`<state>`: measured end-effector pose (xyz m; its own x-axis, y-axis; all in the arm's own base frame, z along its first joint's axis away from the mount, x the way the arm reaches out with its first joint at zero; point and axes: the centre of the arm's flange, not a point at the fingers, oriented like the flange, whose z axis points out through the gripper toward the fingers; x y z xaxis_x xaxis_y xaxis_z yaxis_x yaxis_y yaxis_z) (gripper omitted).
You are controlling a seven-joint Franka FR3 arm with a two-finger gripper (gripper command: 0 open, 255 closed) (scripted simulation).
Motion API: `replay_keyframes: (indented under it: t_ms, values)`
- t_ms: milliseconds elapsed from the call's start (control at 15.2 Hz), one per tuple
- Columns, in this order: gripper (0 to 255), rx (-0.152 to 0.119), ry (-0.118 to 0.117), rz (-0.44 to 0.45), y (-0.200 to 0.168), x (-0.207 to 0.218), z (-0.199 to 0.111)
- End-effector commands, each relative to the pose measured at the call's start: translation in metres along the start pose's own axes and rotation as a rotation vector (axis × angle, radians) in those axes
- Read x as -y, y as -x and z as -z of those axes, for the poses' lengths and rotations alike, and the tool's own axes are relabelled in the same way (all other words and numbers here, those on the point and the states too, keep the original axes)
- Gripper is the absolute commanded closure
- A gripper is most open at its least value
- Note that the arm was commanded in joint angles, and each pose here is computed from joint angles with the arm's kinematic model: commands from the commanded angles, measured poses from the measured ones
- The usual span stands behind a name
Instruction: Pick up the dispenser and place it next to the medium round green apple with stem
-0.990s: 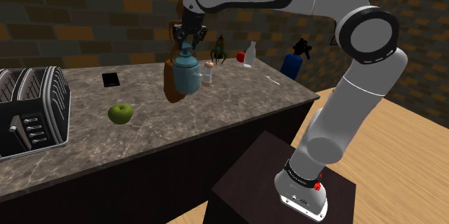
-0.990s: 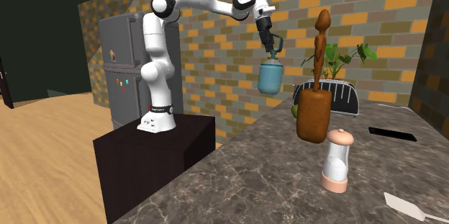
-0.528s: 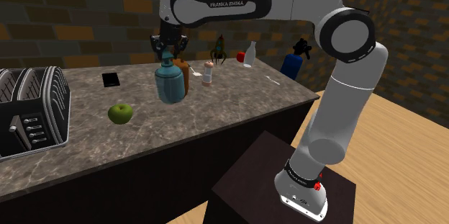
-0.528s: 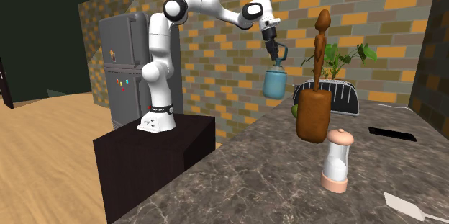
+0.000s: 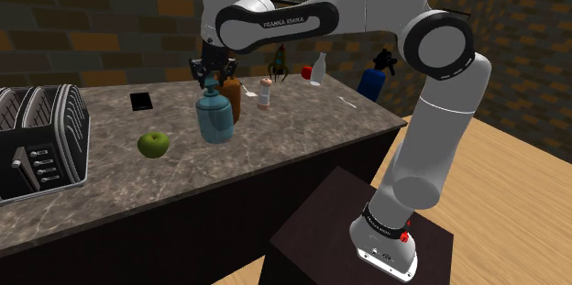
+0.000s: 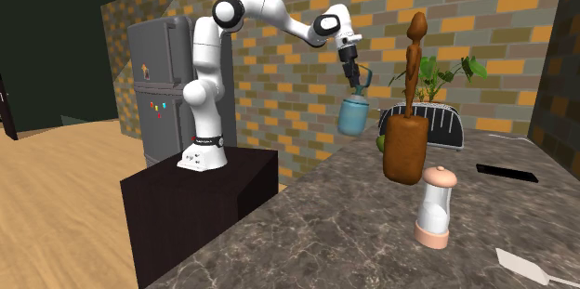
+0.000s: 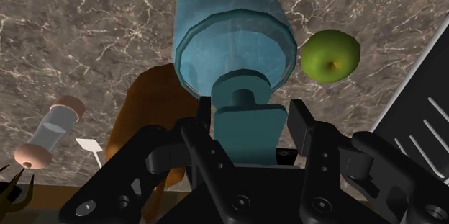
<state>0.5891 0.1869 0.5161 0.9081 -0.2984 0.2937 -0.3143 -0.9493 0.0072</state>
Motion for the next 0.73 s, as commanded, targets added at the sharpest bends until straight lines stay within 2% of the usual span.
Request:
replay_keyframes:
  t_ms: [0, 660]
  values:
    - [255, -0.002, -0.001, 0.0, 0.003, 0.0, -0.009]
    - [255, -0.002, -0.001, 0.0, 0.019, 0.0, -0.06]
